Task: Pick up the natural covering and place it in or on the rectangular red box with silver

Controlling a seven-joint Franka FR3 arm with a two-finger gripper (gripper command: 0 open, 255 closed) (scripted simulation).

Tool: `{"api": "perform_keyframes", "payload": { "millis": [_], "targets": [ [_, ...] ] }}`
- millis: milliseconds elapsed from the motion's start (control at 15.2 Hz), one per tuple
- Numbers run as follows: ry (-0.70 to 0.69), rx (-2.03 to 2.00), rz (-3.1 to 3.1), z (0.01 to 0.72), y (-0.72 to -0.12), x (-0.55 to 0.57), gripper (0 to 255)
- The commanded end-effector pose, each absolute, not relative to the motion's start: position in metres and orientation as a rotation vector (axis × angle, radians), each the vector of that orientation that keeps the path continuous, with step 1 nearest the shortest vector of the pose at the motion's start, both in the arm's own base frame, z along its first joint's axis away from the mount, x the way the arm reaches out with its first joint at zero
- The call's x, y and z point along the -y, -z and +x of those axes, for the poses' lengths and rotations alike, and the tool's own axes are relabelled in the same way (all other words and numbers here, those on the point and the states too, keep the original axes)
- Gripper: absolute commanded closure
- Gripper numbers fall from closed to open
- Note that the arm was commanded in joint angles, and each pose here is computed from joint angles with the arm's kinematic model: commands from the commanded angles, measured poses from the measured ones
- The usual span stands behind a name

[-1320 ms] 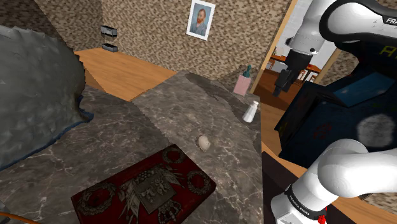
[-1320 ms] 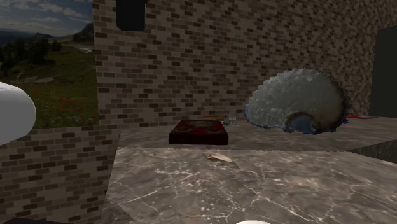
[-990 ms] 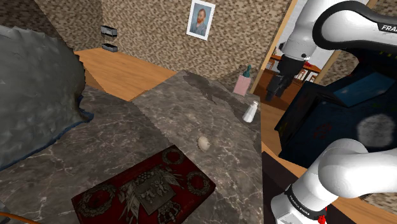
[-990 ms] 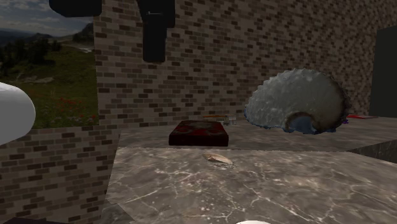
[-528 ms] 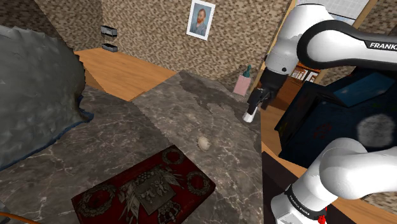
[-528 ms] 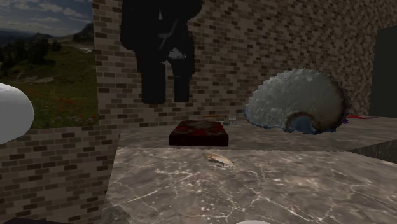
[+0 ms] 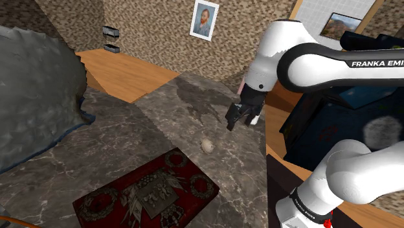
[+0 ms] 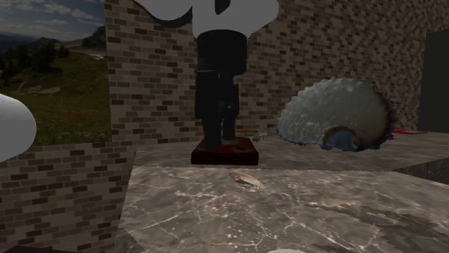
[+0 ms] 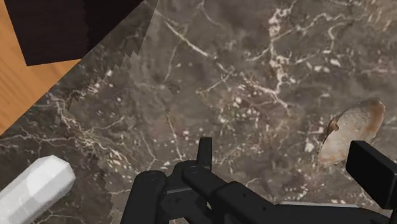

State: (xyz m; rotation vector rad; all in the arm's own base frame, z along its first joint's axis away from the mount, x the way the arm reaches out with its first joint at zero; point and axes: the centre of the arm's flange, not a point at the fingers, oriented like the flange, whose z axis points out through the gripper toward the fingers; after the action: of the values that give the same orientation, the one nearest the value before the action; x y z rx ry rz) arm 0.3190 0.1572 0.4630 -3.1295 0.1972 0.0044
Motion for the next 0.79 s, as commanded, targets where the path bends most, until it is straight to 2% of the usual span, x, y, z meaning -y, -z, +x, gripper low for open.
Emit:
{"api": "perform_keyframes", "payload": {
  "millis": [0, 396, 726],
  "targets": [
    [0.001, -0.227, -3.12, 0.325, -0.45, -0.18, 0],
    [0.014, -0.305, -3.096, 0.343, -0.415, -0.245, 0],
    [0.014, -0.305, -3.095, 0.343, -0.394, -0.246, 0]
  ]
}}
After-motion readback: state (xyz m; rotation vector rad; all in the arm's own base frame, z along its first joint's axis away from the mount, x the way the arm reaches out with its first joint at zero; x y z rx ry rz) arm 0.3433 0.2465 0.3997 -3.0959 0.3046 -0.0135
